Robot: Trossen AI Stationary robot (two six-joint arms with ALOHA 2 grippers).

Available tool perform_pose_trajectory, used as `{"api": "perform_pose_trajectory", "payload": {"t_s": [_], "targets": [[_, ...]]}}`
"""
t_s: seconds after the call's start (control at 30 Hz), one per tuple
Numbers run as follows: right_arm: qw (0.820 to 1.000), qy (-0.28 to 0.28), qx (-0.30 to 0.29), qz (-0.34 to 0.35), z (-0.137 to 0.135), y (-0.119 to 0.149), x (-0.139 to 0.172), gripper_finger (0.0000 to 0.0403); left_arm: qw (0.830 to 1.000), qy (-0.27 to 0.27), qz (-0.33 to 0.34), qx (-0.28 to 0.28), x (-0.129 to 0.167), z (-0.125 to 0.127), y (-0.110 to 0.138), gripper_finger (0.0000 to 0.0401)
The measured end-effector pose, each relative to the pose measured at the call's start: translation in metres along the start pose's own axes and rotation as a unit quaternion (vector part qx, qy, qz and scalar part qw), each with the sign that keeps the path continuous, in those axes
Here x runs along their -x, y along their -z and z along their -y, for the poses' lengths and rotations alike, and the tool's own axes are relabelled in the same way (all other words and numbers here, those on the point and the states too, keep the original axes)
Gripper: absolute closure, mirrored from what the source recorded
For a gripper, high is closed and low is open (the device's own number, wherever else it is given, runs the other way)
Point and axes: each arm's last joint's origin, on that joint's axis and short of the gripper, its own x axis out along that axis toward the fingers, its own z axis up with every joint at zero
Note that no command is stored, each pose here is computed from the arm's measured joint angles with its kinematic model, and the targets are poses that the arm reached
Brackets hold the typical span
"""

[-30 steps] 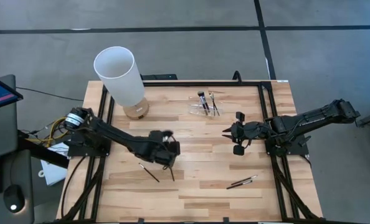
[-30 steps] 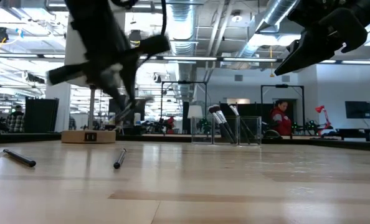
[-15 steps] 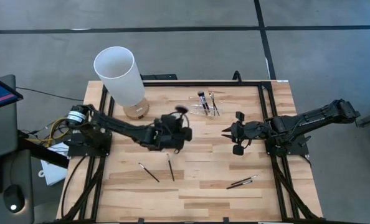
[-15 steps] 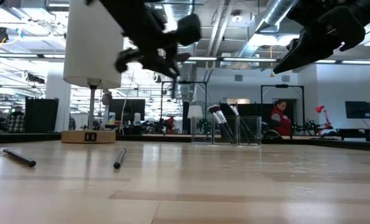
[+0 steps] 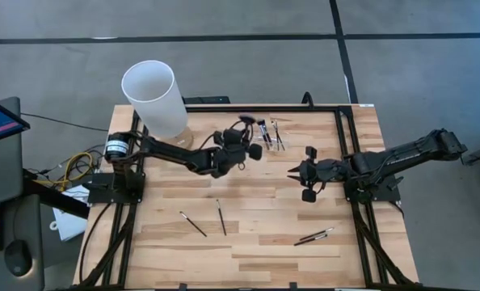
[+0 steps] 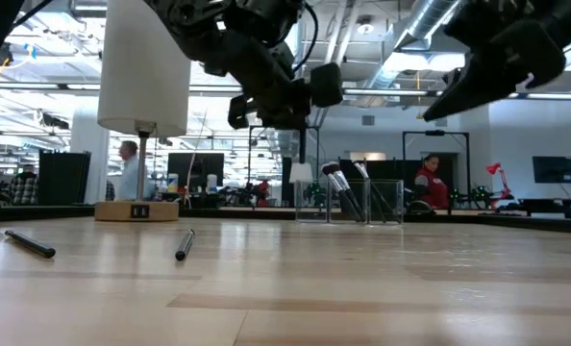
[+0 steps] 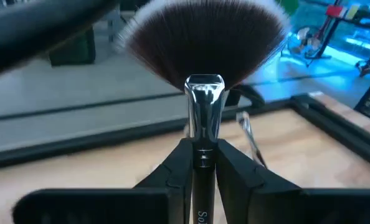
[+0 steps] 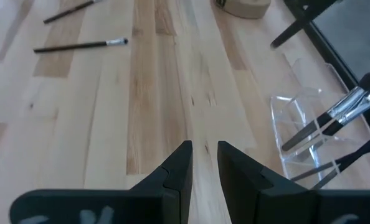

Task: Put items in baskets/containers
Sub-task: Put the black highlighter brush into the transparent organizer

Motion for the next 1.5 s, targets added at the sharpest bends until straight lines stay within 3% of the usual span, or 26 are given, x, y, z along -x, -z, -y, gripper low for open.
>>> {"api": "perform_pose_trajectory", "payload": {"t_s": [0.3, 0.7, 1.5], "targets": [[1.0, 0.016, -0.004, -0.008, 0.006, 0.012, -0.008, 0.0337, 0.999, -0.012, 0.027, 0.016, -0.032, -0.019, -0.011, 0.0348], [1.0, 0.017, -0.013, -0.008, 0.007, 0.013, -0.008, 0.0337, 0.995, 0.021, 0.088, 0.049, -0.058, -0.022, 0.042, 0.0348], [1.0, 0.016, -0.016, -0.017, 0.007, 0.014, -0.008, 0.0337, 0.997, 0.052, 0.044, 0.035, -0.063, -0.023, 0.059, 0.0334]]}}
